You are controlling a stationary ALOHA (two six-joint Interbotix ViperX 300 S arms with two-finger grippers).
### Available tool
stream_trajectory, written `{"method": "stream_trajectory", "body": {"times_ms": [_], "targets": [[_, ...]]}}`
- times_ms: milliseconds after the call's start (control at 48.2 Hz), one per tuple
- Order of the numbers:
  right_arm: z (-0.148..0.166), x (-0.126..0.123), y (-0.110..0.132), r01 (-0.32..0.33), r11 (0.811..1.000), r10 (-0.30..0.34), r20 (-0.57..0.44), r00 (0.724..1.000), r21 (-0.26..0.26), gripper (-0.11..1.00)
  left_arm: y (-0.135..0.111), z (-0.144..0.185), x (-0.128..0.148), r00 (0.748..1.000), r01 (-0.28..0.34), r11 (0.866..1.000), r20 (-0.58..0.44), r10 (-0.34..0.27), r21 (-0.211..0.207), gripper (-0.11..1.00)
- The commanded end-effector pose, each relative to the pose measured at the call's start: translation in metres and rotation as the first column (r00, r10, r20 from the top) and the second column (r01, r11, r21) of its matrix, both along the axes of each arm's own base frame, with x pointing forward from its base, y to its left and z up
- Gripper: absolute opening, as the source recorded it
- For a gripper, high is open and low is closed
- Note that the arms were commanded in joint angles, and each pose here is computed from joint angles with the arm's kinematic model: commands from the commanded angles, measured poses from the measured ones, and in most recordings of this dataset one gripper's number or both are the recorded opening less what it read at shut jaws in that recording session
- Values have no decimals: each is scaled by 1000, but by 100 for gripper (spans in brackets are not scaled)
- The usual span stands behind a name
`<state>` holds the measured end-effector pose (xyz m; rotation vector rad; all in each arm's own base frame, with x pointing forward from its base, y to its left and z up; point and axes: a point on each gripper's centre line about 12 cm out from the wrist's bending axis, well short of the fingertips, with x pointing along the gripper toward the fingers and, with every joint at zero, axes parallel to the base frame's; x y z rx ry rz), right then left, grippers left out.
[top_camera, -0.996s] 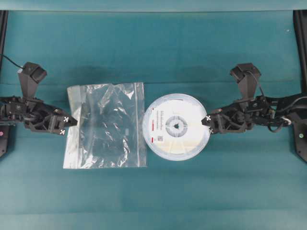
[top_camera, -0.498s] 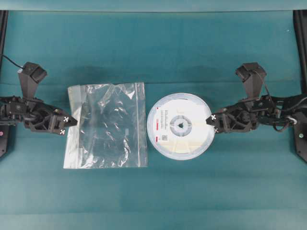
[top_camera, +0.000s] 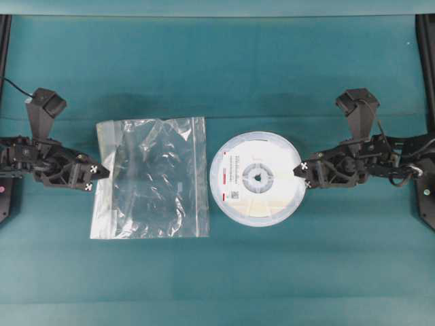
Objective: Take out the reel from the clear zip bag.
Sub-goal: 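Set the reel down on the table right of the bag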
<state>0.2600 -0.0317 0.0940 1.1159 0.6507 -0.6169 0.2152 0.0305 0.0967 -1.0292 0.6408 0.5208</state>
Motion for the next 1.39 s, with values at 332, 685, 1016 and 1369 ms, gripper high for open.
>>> {"method": "stream_trajectory", "body": {"times_ms": [332, 685, 1016, 1369], "targets": [[4, 3, 0, 6, 1000, -6, 12, 1000, 6, 3, 1, 4, 5, 1000, 4, 1000, 19, -4, 6, 2], [0, 1, 3, -7, 1000, 9, -43, 999, 30, 40, 1, 5, 5, 1000, 5, 1000, 21, -5, 7, 2], [1, -3, 6, -23, 998, 28, -89, 996, 55, 85, 1, 4, 4, 1000, 3, 1000, 15, -3, 5, 2], [14, -3, 3, -14, 999, 15, -35, 999, 46, 85, 0, 1, 1, 999, 7, 1000, -45, -7, 0, 6]]}}
